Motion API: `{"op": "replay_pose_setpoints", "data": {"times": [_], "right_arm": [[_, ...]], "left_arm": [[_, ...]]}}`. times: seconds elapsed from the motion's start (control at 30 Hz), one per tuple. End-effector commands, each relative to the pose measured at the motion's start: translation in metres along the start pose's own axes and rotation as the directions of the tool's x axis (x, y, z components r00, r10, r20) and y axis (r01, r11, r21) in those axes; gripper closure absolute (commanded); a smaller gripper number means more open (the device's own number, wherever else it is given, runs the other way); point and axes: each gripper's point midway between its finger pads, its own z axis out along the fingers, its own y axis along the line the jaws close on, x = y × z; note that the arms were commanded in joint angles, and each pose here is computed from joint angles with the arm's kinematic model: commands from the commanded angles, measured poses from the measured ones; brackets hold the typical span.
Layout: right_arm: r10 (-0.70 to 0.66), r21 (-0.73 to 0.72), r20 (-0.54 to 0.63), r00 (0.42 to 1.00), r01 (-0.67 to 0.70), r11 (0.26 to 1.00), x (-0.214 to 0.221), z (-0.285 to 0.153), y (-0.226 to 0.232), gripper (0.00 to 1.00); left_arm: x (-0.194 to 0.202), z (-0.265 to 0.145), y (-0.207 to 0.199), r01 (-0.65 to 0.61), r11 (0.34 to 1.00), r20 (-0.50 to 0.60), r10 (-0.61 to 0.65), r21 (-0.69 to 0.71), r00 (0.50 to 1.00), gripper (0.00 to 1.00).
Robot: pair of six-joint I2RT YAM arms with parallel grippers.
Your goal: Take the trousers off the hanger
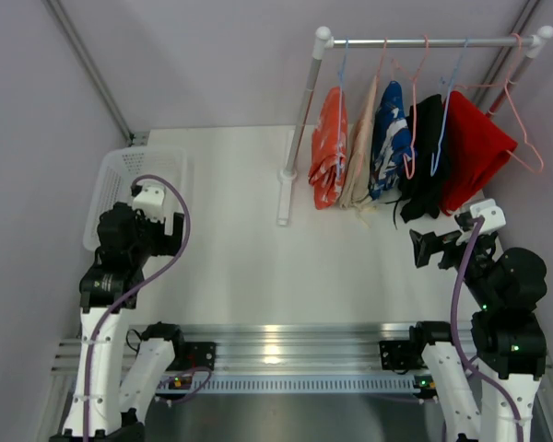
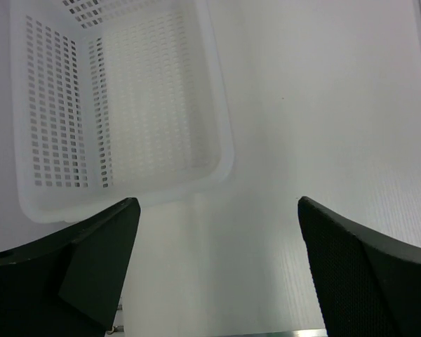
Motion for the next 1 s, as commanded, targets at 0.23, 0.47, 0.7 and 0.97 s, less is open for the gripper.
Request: {"op": "replay_pose_setpoints", "data": {"times": [0.23,0.47,0.7,0.97], "right_arm": [[0.064,-0.006,-0.054,0.997,-0.064,0.998,0.012,0.004,0.003,0.00],[0.088,-0.009,-0.101,0.991,-0.089,0.996,0.015,0.014,0.000,0.00],[0.120,-0.006,-0.137,0.983,-0.122,0.993,0.009,0.025,-0.004,0.00],[0.242,-0.027,-0.162,0.957,-0.250,0.968,-0.006,0.043,-0.003,0.00]], "left_arm": [[-0.079,0.017,-0.020,0.119,0.979,0.153,-0.145,0.164,0.978,0.01],[-0.185,0.024,-0.086,0.242,0.801,0.132,-0.368,0.547,0.920,0.01],[-0.264,0.037,-0.179,0.280,0.575,0.059,-0.500,0.769,0.864,0.07],[-0.305,0.044,-0.260,0.266,0.356,-0.004,-0.592,0.896,0.806,0.15]]}}
